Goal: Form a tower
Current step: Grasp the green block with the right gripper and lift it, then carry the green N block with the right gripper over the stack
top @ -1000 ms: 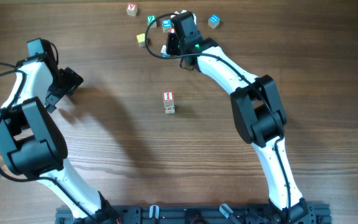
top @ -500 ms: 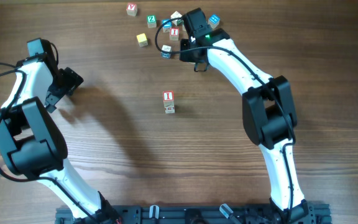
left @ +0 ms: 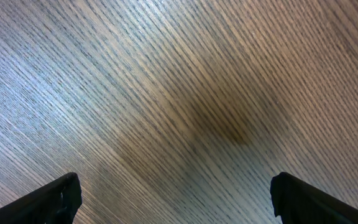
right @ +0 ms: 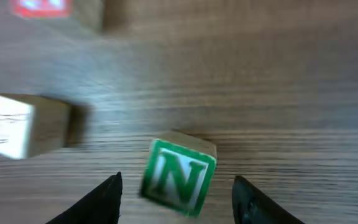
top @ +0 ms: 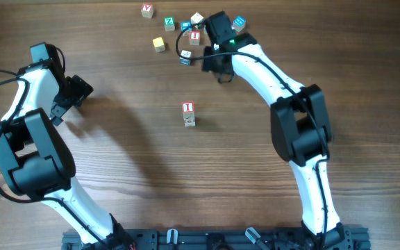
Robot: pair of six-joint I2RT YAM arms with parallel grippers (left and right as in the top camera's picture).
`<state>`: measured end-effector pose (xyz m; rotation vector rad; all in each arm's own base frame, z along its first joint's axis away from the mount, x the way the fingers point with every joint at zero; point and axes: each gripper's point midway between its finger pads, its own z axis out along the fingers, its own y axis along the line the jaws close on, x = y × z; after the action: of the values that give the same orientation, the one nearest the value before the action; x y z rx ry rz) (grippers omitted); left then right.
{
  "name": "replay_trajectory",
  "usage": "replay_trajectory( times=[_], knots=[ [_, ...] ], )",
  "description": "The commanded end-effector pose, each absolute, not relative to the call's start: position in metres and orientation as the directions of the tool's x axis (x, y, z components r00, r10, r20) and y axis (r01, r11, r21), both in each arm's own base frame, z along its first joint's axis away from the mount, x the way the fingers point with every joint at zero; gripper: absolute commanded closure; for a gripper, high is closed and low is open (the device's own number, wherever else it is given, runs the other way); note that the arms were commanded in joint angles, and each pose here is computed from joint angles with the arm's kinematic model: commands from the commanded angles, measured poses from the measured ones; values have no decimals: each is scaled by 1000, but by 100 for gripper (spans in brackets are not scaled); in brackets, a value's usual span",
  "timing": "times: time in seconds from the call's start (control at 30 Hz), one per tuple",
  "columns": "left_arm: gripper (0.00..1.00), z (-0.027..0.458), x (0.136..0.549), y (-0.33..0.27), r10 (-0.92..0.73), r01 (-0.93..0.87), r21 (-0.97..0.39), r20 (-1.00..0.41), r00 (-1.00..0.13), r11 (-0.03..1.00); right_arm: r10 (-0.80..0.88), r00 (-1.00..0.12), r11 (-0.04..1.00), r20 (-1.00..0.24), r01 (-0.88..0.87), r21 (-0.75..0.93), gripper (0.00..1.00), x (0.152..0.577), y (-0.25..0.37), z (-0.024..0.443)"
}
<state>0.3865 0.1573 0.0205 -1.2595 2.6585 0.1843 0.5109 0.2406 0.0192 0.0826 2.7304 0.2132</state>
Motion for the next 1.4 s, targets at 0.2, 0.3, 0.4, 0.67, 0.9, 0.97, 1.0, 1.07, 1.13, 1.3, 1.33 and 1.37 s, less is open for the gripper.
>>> replay_trajectory(
  times=[0.2, 0.3, 0.4, 0.67, 0.9, 0.97, 1.0, 1.07, 1.13, 1.3, 1.33, 1.37],
  knots=[
    [0, 19, 384, 160, -754, -780, 39, -227, -616, 625, 119, -880, 991, -459, 79, 104, 42, 529, 230, 8],
    [0, 19, 384, 160, -754, -780, 39, -227, -616, 625, 122, -872, 991, -475, 76, 114, 51, 534, 232, 11],
    [0, 19, 384, 160, -754, -780, 40, -227, -616, 625, 115, -874, 992, -471, 73, 107, 61, 532, 231, 10],
    [0, 19, 384, 160, -755, -780, 39, -227, -616, 625, -1, -912, 1000, -410, -12, 24, 63, 510, 221, 22],
    [0, 19, 384, 160, -755, -780, 39, -227, -616, 625, -35, -909, 999, -414, -43, 9, 59, 511, 220, 24],
    [0, 19, 384, 160, -755, -780, 39, -227, -616, 625, -54, -911, 998, -409, -60, 1, 59, 508, 220, 26],
    [0, 19, 384, 160, -755, -780, 39, -227, -616, 625, -56, -912, 998, -406, -61, 0, 59, 507, 220, 27],
    [0, 19, 384, 160, -755, -780, 39, -227, -616, 625, -56, -912, 998, -407, -61, 0, 59, 507, 220, 28],
    [0, 19, 384, 160, -755, -780, 39, -227, -616, 625, -53, -908, 998, -417, -60, 5, 60, 510, 221, 29],
    [0, 19, 384, 160, -754, -780, 39, -227, -616, 625, -49, -901, 998, -431, -60, 12, 66, 512, 222, 35],
    [0, 19, 384, 160, -755, -780, 39, -227, -616, 625, -46, -894, 998, -445, -61, 18, 69, 513, 223, 44],
    [0, 19, 384, 160, -754, -780, 40, -227, -616, 625, -41, -884, 998, -466, -61, 28, 71, 514, 223, 58]
  ],
)
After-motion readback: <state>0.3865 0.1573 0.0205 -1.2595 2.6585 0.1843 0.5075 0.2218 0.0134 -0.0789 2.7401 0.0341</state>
